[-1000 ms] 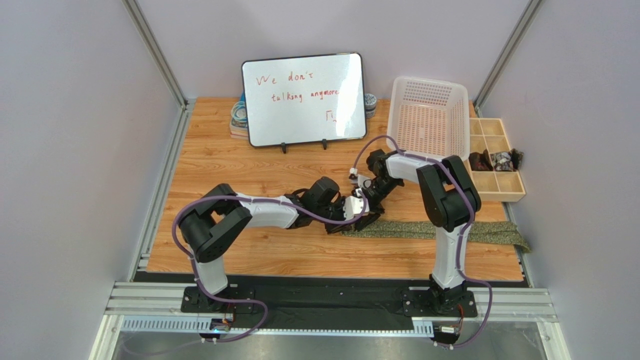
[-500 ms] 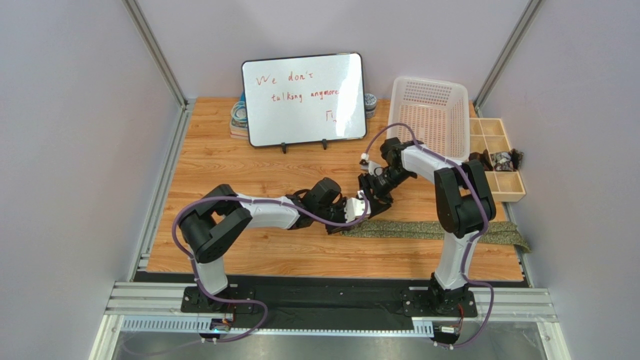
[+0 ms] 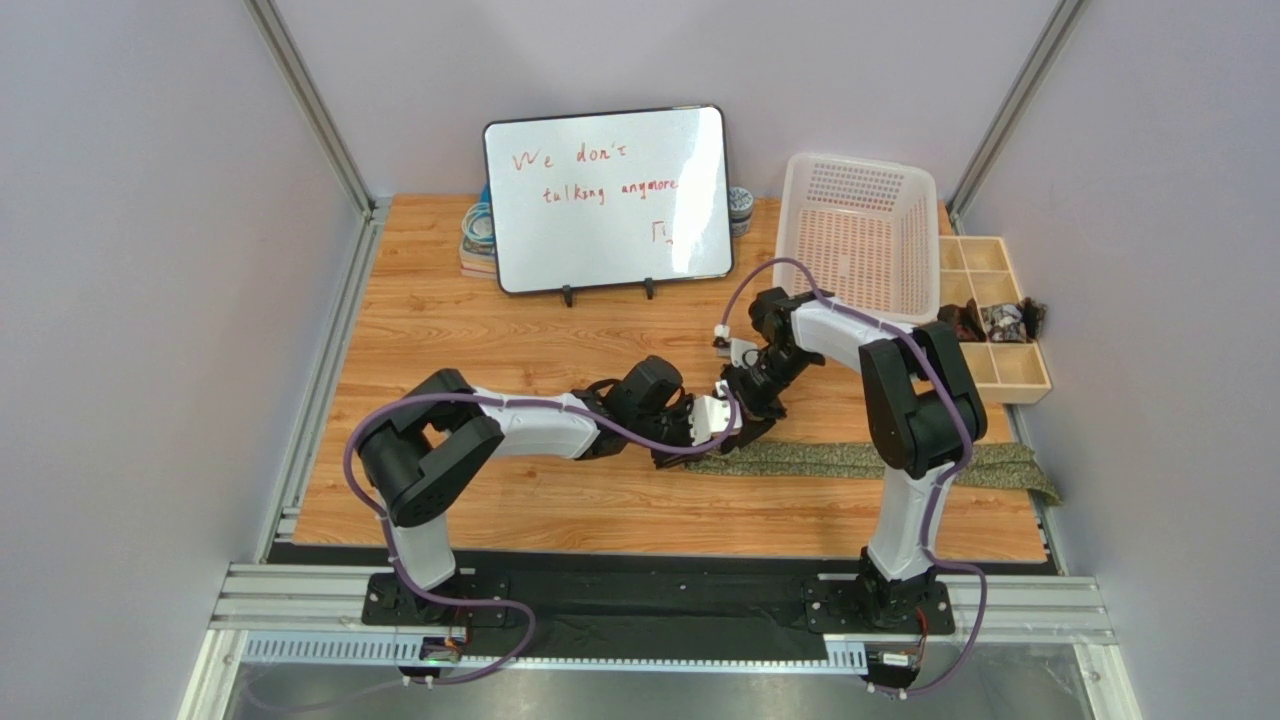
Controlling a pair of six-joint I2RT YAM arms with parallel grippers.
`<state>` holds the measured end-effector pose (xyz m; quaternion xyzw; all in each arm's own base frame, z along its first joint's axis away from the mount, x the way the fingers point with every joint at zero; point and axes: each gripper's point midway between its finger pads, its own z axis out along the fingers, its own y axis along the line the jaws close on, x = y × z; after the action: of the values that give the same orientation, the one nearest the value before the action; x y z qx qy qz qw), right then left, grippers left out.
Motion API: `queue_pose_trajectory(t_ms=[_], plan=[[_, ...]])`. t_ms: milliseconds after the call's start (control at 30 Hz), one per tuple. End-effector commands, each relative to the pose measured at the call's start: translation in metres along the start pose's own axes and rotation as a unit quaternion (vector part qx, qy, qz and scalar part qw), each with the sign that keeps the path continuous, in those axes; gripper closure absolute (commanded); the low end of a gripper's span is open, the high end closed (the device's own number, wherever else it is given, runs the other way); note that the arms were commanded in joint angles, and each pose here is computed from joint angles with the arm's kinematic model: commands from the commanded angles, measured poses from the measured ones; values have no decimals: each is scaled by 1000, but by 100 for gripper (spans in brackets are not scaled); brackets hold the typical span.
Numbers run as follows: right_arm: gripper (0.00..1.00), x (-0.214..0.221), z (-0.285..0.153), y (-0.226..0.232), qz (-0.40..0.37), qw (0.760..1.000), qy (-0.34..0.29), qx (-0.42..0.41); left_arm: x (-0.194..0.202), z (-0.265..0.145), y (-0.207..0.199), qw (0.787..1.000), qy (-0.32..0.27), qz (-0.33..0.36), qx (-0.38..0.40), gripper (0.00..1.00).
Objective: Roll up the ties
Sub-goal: Roll the tie at the center of the board.
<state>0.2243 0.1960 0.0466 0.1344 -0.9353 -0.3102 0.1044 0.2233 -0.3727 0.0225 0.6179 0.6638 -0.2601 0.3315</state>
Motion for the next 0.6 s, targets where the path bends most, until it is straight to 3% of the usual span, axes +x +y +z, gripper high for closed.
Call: queue_pose_trajectory(t_ms=[0, 233, 567], plan=[[100, -2, 2, -22, -14, 998, -11, 58, 67, -12, -20, 994, 108, -33, 12, 58], [100, -22, 21, -47, -8, 994, -26, 108, 47, -25, -19, 996, 69, -47, 13, 44], [100, -26, 30, -44, -27, 992, -51, 116, 37, -26, -18, 997, 41, -59, 22, 33]])
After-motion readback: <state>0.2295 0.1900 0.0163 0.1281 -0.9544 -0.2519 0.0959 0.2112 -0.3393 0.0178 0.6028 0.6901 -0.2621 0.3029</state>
